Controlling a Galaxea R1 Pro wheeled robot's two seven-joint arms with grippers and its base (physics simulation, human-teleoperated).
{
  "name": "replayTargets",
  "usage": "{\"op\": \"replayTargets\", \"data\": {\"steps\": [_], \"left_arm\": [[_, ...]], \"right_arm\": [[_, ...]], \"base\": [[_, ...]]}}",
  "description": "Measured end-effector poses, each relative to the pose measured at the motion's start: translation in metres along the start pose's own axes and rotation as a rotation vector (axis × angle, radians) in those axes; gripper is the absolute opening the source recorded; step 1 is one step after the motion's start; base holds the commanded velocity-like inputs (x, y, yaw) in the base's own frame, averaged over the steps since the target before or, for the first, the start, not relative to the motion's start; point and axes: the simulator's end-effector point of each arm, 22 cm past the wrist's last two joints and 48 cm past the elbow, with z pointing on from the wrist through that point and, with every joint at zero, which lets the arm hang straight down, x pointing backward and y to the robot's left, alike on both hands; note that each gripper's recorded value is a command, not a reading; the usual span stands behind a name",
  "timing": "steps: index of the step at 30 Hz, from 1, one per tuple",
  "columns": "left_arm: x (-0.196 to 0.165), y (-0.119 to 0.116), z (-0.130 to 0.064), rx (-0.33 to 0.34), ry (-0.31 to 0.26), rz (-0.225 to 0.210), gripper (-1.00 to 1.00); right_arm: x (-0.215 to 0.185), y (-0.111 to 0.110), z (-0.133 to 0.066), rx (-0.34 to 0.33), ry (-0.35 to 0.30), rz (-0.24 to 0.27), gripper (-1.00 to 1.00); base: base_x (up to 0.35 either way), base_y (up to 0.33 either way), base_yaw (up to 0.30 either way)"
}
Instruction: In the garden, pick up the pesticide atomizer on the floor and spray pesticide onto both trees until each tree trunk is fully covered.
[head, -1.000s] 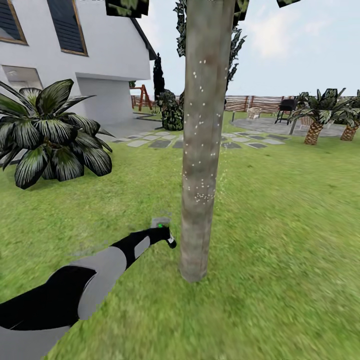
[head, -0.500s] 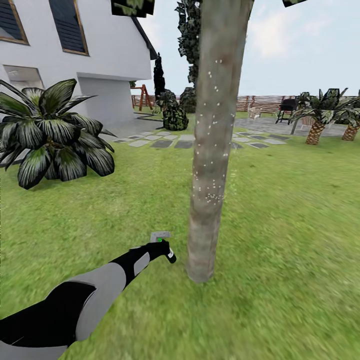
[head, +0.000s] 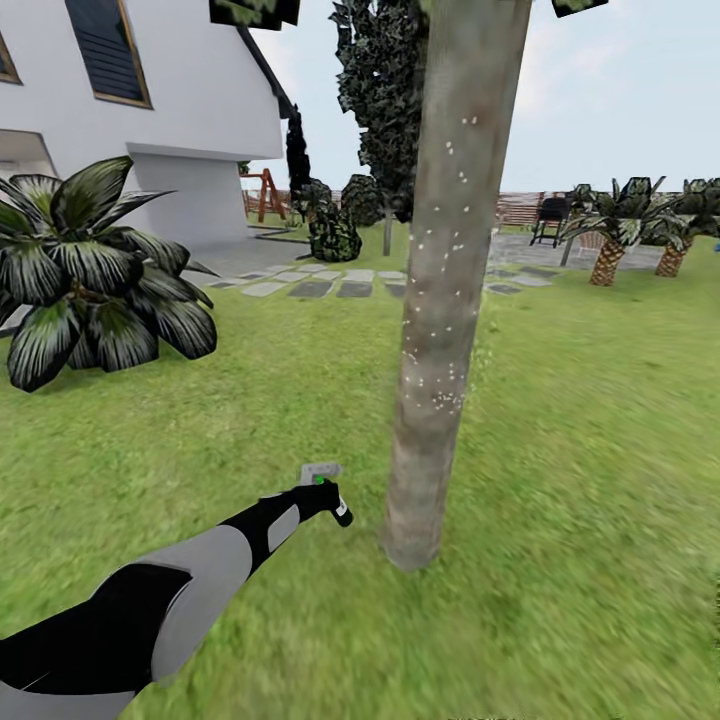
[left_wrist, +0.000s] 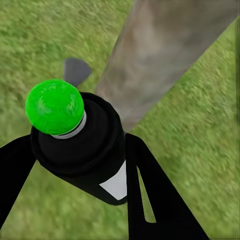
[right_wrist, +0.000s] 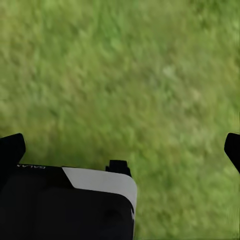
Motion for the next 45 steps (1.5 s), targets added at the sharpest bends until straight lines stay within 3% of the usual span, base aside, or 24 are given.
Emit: {"op": "replayTargets", "data": {"steps": [33,45], "left_arm": [[0.0,0.0,0.0001,0.0,0.0,0.0,-1.0],[0.0,0.0,-0.0001,0.0,0.001,0.0,-1.0]], "right_arm": [[0.0,0.0,0.0001,0.0,0.0,0.0,1.0],[0.0001,-0.0001,0.0,0.0,0.001,0.0,1.0]], "base": [[0.063,0.35,-0.297],[0.001,0.35,-0.092]]}}
